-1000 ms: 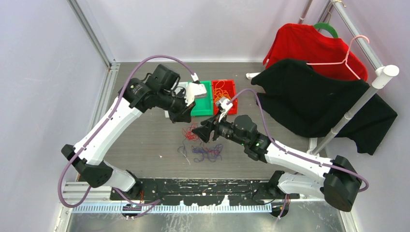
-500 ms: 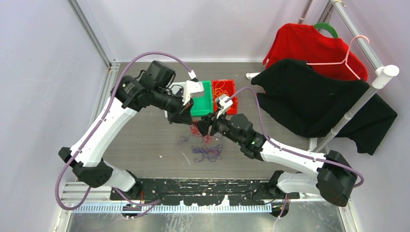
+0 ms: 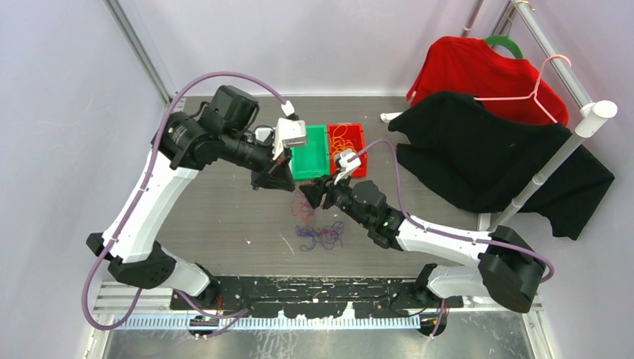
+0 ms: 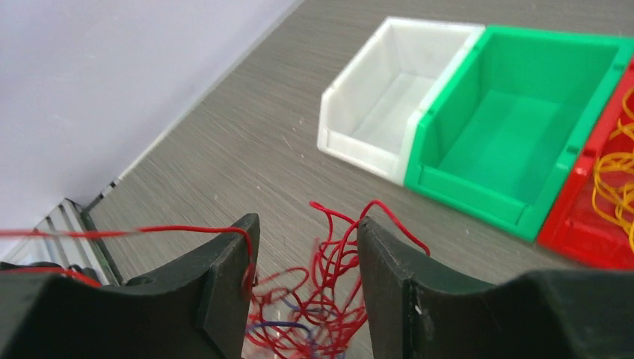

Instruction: Untangle the cables

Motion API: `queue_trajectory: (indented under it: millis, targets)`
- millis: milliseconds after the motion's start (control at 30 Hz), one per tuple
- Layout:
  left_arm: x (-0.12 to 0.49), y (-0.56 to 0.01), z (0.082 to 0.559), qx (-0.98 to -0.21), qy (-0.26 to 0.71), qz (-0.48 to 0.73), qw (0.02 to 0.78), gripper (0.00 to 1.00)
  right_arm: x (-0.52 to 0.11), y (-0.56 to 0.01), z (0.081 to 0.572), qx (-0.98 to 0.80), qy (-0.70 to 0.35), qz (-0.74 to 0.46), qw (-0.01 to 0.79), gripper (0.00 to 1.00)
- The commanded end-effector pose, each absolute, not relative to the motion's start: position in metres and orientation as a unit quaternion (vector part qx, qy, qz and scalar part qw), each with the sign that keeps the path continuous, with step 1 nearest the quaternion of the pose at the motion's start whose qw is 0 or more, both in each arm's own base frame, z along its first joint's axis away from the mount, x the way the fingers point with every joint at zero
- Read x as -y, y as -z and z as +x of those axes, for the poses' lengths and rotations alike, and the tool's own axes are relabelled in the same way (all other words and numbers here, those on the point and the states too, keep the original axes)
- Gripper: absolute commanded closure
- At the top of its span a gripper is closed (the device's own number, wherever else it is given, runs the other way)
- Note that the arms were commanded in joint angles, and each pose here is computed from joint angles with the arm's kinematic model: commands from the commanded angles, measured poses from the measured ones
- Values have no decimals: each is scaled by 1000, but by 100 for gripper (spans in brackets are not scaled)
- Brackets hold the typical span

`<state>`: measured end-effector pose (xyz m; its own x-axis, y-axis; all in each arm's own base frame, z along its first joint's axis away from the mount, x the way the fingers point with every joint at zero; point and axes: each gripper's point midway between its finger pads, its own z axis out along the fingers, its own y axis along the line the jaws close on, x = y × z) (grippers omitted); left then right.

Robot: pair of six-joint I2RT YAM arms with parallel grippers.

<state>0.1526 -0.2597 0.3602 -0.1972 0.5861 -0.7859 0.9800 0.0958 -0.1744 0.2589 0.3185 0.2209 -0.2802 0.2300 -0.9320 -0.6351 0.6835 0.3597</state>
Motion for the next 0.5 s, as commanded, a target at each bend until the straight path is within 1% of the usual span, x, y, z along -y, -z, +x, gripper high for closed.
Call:
queue_trajectory:
  millis: [0, 100, 300, 467]
  targets:
    - [260, -404, 135, -640, 390, 581, 318, 100, -308, -189, 264, -733, -342, -122, 575, 45]
    - [260, -422, 139, -625, 382, 582, 352, 100, -302, -168, 261, -748, -332, -119, 562, 44]
    - [260, -462, 156, -595, 350, 569, 448, 100, -297, -134, 251, -774, -321, -121, 533, 41]
    - [257, -498, 181, -567, 301, 538, 547, 100, -295, -108, 237, -789, -310, -136, 513, 40]
